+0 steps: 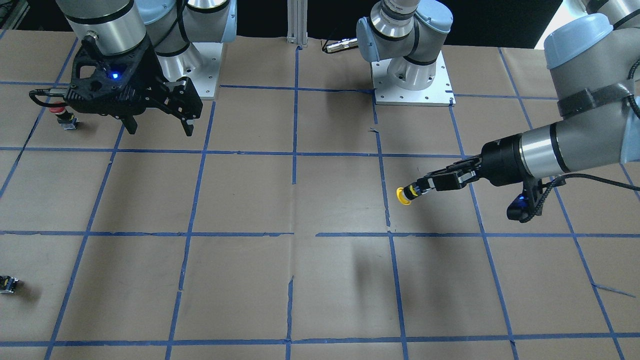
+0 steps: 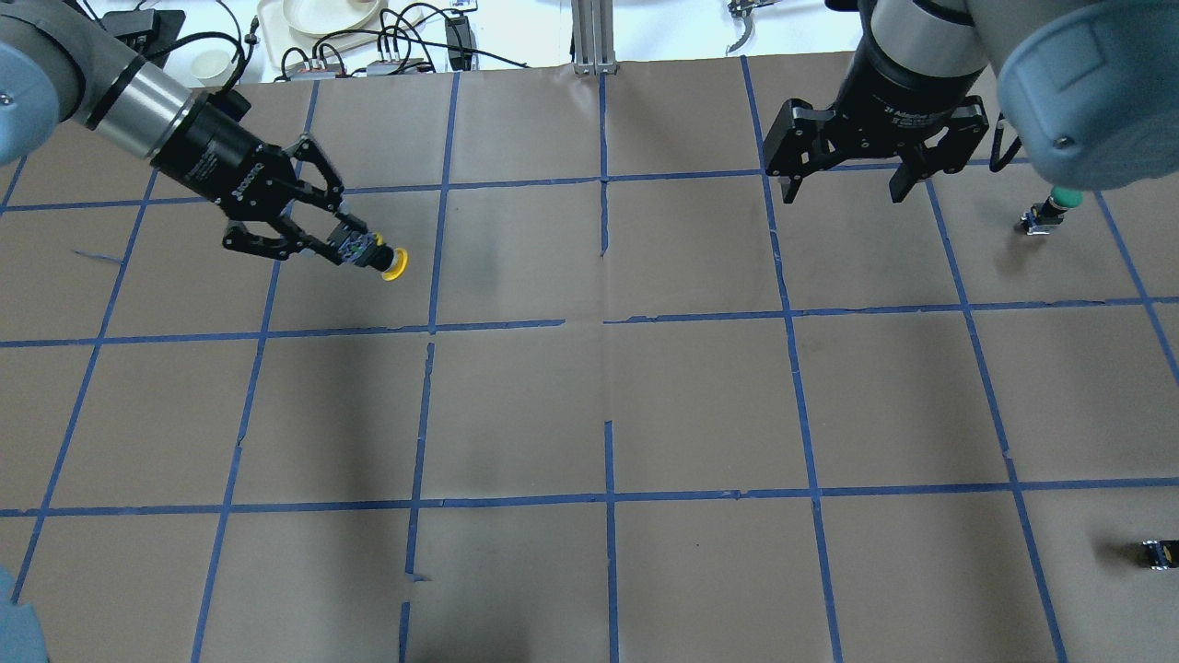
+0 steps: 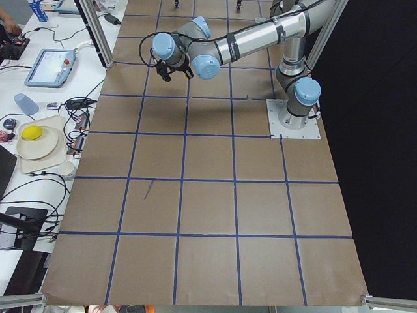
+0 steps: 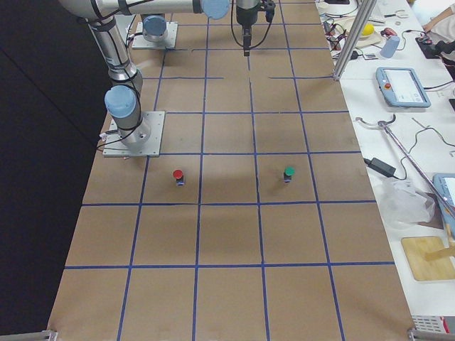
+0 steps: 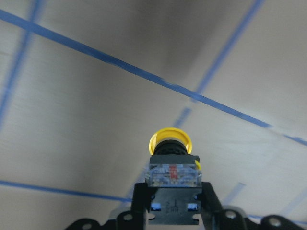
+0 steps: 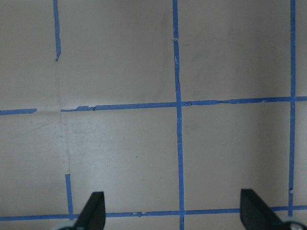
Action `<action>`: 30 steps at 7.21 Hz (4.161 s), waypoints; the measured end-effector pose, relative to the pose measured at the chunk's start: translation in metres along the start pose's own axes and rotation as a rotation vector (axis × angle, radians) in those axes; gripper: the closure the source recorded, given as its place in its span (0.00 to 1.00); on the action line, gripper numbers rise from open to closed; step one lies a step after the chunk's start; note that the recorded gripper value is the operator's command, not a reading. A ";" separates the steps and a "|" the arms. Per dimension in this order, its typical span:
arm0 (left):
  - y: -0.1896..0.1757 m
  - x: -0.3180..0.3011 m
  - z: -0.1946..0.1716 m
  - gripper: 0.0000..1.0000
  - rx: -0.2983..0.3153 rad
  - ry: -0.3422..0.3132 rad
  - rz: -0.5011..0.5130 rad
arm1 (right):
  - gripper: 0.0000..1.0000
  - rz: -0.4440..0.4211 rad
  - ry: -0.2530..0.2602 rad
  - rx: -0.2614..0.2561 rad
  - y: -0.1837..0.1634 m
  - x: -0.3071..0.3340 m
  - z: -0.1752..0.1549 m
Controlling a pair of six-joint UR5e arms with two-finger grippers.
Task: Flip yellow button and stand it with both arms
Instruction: 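Lift the yellow button with the left gripper and carry it toward the center, then hold the yellow button up with the left gripper while the right gripper grasps its cap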
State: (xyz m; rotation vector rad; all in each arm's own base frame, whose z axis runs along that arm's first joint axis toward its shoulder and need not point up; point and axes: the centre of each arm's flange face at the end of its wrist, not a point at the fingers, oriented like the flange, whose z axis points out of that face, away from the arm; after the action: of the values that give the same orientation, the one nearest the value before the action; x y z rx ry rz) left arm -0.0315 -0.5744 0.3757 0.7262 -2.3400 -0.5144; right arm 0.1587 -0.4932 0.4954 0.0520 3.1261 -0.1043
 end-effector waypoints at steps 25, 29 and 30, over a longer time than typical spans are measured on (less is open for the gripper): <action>0.135 0.126 0.105 0.98 -0.478 0.719 -0.158 | 0.00 0.508 -1.325 -0.326 -0.048 0.029 0.050; 0.151 0.124 0.093 0.98 -0.467 0.727 -0.142 | 0.04 0.509 -1.268 -0.343 -0.038 0.030 0.054; 0.149 0.123 0.093 0.98 -0.466 0.727 -0.146 | 0.04 0.505 -1.281 -0.329 -0.037 0.030 0.046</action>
State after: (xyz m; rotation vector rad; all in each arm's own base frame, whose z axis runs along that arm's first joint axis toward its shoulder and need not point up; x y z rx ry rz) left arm -0.2279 -0.5181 0.4412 0.7061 -1.4336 -0.6881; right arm 0.1280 -0.5322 0.4513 0.5185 1.7517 0.2722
